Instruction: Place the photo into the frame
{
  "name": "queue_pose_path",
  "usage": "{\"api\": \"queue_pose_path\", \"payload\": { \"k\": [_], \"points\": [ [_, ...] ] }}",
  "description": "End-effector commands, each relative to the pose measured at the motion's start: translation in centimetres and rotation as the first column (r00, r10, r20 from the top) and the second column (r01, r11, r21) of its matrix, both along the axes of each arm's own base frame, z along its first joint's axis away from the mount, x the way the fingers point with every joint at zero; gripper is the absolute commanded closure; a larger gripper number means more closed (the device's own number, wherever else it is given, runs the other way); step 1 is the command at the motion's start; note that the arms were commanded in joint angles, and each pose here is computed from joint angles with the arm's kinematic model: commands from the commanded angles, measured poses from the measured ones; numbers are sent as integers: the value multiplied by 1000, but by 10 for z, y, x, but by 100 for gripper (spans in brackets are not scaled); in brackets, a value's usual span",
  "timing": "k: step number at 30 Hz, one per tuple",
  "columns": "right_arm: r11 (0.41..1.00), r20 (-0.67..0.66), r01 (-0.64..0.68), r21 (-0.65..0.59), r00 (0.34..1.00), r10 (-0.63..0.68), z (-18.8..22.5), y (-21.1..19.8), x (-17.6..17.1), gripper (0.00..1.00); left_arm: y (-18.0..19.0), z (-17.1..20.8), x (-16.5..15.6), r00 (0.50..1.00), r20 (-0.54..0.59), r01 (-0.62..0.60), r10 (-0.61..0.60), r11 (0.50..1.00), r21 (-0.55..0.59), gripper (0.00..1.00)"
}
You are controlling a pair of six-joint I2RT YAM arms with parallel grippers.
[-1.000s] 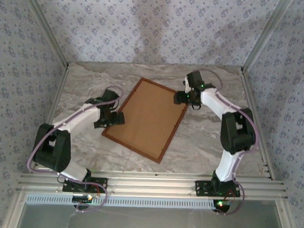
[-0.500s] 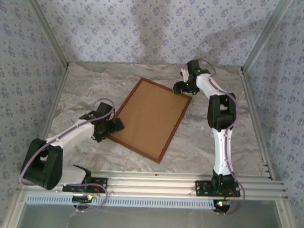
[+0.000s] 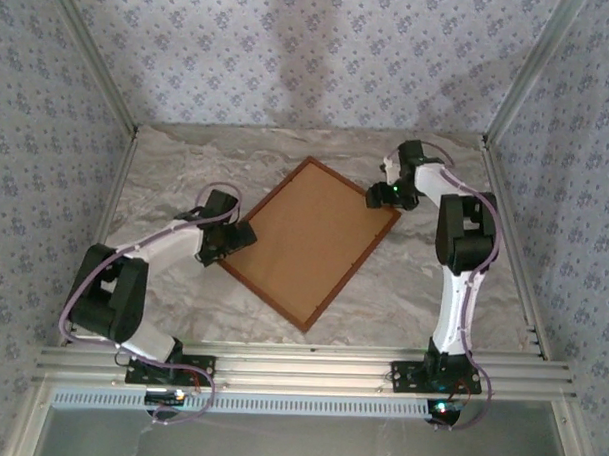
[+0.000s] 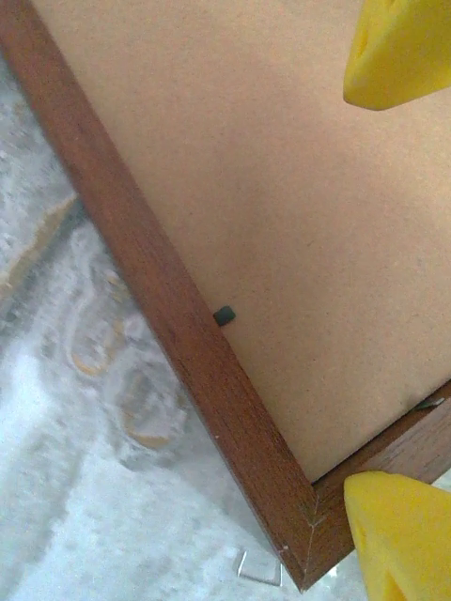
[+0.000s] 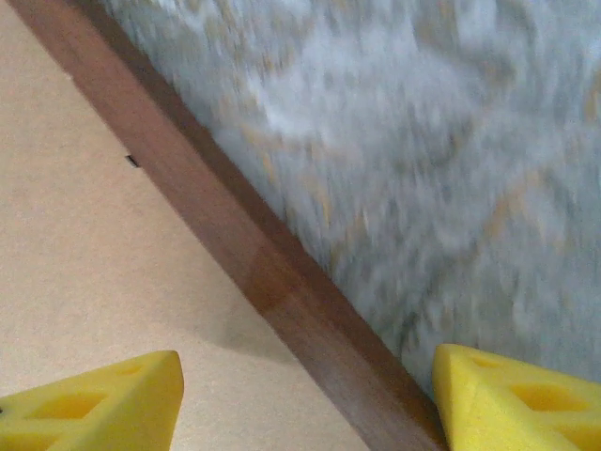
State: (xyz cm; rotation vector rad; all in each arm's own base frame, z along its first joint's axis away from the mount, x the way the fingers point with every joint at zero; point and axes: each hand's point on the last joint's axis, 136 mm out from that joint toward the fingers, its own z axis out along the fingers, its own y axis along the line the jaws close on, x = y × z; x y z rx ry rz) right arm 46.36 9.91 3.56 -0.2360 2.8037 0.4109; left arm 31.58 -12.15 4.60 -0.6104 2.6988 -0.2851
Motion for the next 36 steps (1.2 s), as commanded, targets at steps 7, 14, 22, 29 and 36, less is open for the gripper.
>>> {"api": "queue_pose_path", "payload": {
  "k": [7, 14, 22, 29, 36],
  "points": [
    [987, -108, 156, -39, 981, -159, 17, -12, -97, 30, -30, 0, 76, 986, 149, 75, -74, 997, -3, 1],
    [975, -170, 208, -75, 961, -218, 9, -20, -155, 30, -47, 10, 120, 971, 210, 118, -117, 993, 11, 2],
    [973, -72, 188, -133, 977, -199, 38, -32, -130, 34, -48, 61, 149, 941, 250, 217, -230, 973, 78, 1],
    [972, 28, 178, -156, 984, -176, 40, -35, -67, 35, -10, 62, 98, 969, 156, 171, -190, 977, 124, 1],
    [980, 18, 133, -146, 991, -131, 19, -28, -42, 28, 16, 35, 39, 991, 99, 86, -93, 993, 75, 1]
  ]
}}
